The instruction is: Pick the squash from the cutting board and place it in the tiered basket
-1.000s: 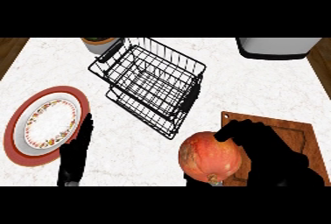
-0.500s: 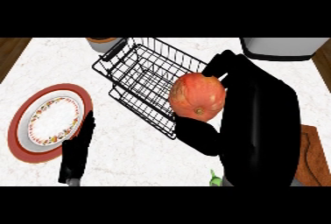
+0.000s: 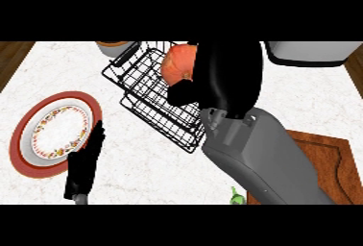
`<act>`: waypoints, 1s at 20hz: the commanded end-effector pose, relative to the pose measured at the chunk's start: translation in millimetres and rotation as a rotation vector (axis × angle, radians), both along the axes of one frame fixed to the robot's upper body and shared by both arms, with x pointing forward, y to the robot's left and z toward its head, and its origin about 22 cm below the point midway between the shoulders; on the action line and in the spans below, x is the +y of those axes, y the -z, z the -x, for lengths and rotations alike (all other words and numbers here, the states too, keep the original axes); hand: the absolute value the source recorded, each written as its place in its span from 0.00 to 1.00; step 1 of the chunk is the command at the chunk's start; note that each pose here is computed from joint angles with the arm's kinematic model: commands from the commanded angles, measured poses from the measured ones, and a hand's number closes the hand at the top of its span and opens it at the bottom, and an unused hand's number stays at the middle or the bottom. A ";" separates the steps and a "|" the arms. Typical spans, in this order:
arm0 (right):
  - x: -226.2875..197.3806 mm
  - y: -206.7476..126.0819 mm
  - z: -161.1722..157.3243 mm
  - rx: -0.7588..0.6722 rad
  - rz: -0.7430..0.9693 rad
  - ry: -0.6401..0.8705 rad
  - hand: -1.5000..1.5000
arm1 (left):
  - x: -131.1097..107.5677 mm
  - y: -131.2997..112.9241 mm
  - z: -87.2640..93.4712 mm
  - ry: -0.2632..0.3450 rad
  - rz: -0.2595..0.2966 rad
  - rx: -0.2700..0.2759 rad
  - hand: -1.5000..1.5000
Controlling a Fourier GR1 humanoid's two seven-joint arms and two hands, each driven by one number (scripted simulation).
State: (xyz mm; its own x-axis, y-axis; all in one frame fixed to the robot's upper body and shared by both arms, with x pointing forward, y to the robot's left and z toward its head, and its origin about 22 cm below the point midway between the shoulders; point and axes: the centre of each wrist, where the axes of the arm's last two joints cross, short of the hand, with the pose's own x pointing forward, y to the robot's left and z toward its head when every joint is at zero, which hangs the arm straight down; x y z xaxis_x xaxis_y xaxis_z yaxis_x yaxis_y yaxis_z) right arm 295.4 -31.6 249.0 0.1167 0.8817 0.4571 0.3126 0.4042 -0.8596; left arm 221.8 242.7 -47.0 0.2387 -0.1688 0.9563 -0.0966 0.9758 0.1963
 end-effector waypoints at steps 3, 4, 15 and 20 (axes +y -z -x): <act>8.3 5.9 -40.0 0.108 -0.065 0.174 1.00 | -4.3 9.0 5.6 0.010 0.013 0.031 0.50; 13.9 21.6 -38.9 0.112 -0.072 0.189 1.00 | 2.6 4.2 16.4 -0.006 -0.006 0.019 0.50; -10.2 47.4 -64.5 0.115 -0.511 0.126 0.00 | -8.9 4.7 2.2 0.024 0.004 0.017 0.50; -5.7 53.1 -61.8 -0.047 -0.686 0.106 0.00 | -4.9 6.8 2.7 0.024 0.000 0.016 0.50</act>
State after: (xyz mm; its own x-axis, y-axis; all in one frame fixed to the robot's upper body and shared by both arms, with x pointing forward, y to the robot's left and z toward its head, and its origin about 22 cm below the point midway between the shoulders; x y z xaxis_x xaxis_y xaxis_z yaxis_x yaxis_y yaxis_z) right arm 357.8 -43.8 194.3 0.1462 0.5805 0.8011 0.3147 0.7404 -0.5939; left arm 222.7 235.3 -46.7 0.2288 -0.1734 0.9579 -0.0810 0.9772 0.1963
